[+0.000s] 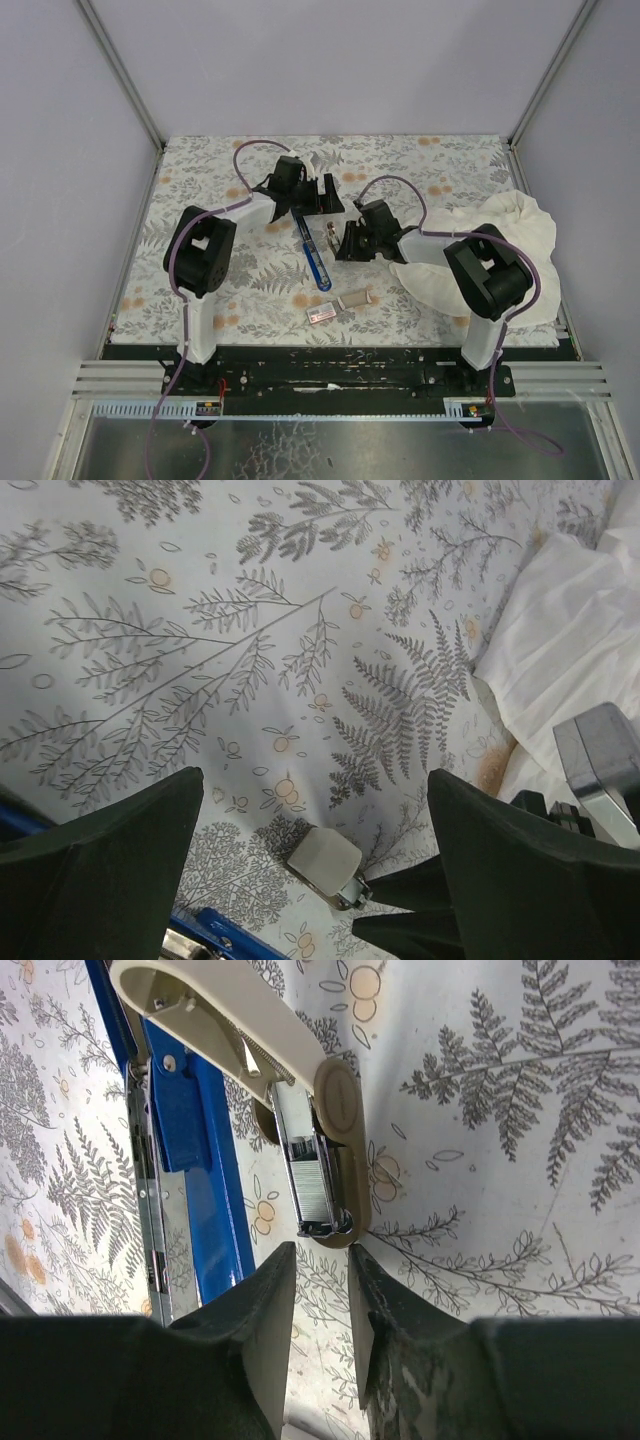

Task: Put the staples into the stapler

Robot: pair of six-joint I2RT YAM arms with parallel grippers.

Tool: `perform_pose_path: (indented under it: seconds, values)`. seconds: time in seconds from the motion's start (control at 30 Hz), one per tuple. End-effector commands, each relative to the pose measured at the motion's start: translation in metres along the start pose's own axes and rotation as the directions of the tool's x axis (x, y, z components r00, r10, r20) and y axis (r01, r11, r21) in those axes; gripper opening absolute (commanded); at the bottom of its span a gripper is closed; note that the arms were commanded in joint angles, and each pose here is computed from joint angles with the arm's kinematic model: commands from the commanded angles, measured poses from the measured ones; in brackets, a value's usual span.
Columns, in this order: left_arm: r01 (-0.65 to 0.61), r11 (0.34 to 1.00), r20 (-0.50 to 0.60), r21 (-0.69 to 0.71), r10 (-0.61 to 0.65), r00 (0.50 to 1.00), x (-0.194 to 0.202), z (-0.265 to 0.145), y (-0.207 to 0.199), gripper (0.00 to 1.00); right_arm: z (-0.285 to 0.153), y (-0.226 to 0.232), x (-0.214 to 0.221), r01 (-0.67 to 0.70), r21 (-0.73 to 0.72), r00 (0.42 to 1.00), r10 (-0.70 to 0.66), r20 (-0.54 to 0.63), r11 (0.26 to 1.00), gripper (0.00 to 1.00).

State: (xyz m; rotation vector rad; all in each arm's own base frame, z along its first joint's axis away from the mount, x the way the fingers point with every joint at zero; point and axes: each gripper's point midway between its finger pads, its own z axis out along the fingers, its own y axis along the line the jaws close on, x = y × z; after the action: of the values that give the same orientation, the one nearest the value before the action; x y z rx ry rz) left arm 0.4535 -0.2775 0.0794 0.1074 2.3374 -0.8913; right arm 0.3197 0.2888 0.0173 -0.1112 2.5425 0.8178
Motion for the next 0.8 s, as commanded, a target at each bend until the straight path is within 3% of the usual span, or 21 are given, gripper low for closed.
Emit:
perform_pose_path:
  seconds: [0.0, 0.57, 0.77]
  values:
    - [-0.024, 0.99, 0.017, 0.137, 0.022, 1.0, -0.01, 0.004, -0.025, 0.93, 0.008, 0.003, -0.01, 0.009, -0.003, 1.0, -0.009, 0.022, 1.0, 0.34]
    - [-0.043, 0.962, 0.022, 0.271, 0.039, 0.999, 0.025, -0.021, -0.05, 0.91, 0.021, -0.012, -0.01, 0.009, 0.064, 1.0, -0.009, 0.009, 0.998, 0.26]
    - [-0.087, 0.977, 0.076, 0.194, 0.074, 0.994, 0.017, -0.02, -0.041, 0.86, 0.021, -0.013, -0.008, 0.012, 0.066, 1.0, -0.012, 0.002, 0.998, 0.25]
